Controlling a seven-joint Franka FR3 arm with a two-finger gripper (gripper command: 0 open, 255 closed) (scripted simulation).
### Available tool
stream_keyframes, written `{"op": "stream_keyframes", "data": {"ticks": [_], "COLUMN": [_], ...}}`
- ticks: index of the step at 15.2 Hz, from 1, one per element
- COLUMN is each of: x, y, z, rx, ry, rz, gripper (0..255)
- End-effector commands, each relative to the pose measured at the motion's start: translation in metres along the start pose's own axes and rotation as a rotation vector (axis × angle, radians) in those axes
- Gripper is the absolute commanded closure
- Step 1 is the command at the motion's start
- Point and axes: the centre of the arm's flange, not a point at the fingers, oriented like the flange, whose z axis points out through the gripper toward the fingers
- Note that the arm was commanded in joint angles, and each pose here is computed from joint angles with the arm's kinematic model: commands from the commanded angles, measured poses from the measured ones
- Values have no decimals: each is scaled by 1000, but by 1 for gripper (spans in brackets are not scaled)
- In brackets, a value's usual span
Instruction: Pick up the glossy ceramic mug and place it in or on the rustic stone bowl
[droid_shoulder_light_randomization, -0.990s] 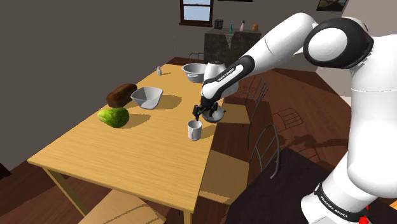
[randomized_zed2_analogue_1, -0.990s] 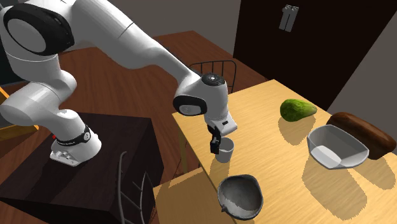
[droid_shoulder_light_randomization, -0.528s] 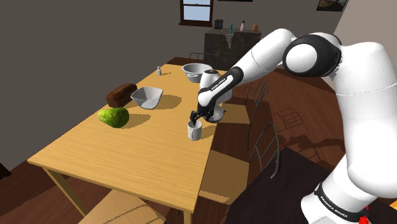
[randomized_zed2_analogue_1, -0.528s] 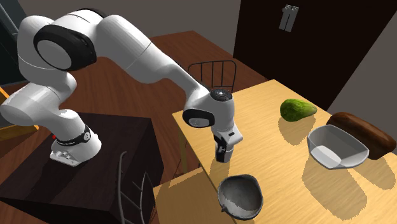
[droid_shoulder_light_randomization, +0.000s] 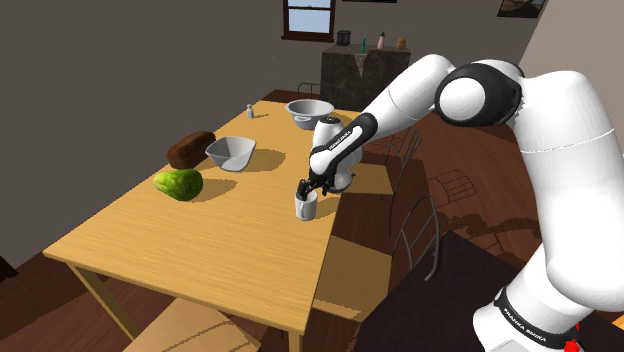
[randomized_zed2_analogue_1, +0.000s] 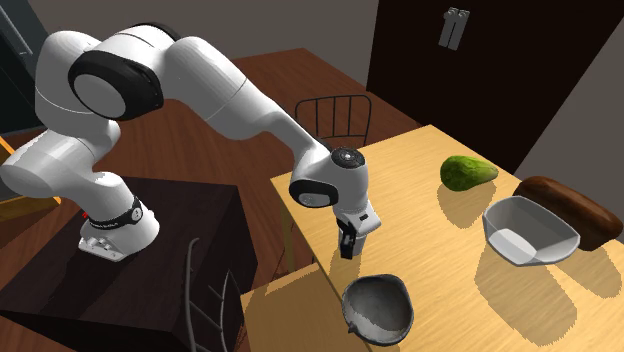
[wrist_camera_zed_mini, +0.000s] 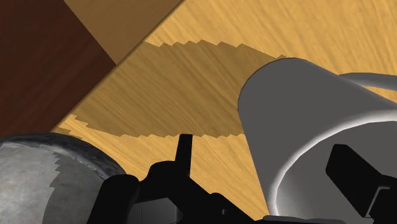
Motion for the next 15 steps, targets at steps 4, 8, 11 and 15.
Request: {"op": "stream_keyframes", "data": {"ticks": [4,8,11,15], "x": [0,0,0,1], "y": [0,0,0,-1], "z": [0,0,0,-10], "rx": [0,0,0,0], "ry": [0,0,0,0], "rz": [0,0,0,0], "gripper": [255,255,255,255]}}
